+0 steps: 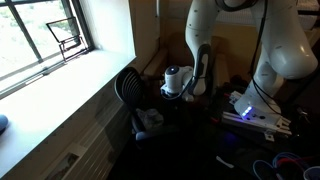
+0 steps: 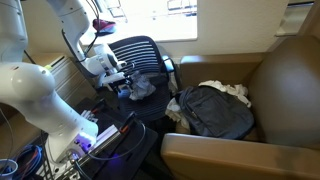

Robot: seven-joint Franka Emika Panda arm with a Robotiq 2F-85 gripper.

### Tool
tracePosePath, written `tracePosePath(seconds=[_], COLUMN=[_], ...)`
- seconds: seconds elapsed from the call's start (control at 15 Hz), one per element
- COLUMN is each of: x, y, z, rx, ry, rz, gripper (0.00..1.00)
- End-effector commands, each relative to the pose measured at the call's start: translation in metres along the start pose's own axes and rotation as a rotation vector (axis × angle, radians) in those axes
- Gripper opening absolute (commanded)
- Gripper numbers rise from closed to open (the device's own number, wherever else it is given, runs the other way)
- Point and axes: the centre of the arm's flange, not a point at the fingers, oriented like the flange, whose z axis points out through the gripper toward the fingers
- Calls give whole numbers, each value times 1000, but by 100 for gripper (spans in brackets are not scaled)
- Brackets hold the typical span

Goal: Move the striped shirt from the chair to the couch

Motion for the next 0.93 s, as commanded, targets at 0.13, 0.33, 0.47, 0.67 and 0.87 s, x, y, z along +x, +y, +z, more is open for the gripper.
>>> tracePosePath(seconds=[0.13,0.33,0.47,0.67,0.87], x=[30,56,66,51,47], y=[7,4,6,-21,-19], z=[20,23,34,33,40], rx=[-104,3,105,100,90], ry=[138,184,180,180,208], rz=[1,-42,-106,-101,-101], gripper=[100,100,100,100,100])
